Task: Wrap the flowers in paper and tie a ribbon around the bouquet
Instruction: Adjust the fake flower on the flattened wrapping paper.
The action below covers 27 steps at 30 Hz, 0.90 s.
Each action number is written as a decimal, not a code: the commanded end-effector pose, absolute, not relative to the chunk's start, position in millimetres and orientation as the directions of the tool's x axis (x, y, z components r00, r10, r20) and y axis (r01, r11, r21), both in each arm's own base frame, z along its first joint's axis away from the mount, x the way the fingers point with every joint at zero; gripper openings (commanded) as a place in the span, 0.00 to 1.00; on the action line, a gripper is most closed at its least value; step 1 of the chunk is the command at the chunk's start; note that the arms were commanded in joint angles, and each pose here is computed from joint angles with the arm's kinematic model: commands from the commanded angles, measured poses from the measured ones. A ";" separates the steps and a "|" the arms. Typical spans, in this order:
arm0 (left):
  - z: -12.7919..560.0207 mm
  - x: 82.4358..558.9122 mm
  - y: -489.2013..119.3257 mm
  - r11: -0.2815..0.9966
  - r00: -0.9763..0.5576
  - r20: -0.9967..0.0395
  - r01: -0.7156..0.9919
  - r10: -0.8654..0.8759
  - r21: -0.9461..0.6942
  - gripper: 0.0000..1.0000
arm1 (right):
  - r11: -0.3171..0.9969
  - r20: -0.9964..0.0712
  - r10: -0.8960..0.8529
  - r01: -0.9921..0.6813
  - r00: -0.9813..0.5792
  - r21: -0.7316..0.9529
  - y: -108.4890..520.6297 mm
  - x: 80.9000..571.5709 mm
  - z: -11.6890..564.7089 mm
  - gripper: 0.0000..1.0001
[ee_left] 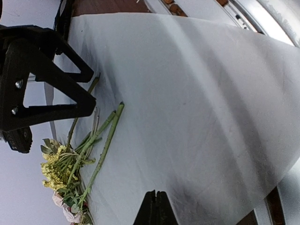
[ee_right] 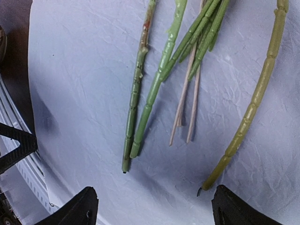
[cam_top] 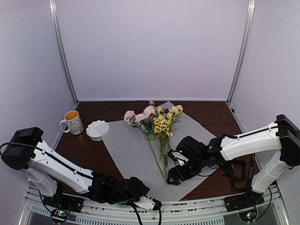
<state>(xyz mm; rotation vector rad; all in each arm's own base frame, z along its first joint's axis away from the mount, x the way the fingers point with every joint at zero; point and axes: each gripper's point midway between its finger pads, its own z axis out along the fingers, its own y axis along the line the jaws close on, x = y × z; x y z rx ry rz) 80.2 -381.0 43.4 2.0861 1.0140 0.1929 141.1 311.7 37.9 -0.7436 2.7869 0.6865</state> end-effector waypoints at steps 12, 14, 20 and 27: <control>30.4 58.3 -352.6 -0.495 0.678 -0.152 0.654 0.719 0.572 0.41 | 0.941 -0.394 -0.294 -0.335 -0.871 0.038 265.4 240.2 54.5 0.53; 24.7 63.3 -352.8 -0.508 0.689 -0.115 0.626 0.715 0.592 0.50 | 0.945 -0.381 -0.303 -0.328 -0.874 0.000 263.5 244.2 47.3 0.48; 15.7 64.5 -353.1 -0.519 0.698 -0.098 0.611 0.709 0.597 0.60 | 0.932 -0.327 -0.324 -0.359 -0.888 0.052 280.3 235.8 25.2 0.30; 15.8 72.0 -361.9 -0.472 0.684 -0.114 0.604 0.720 0.642 0.59 | 0.874 -0.318 -0.363 -0.438 -0.876 0.208 330.9 217.7 28.2 0.30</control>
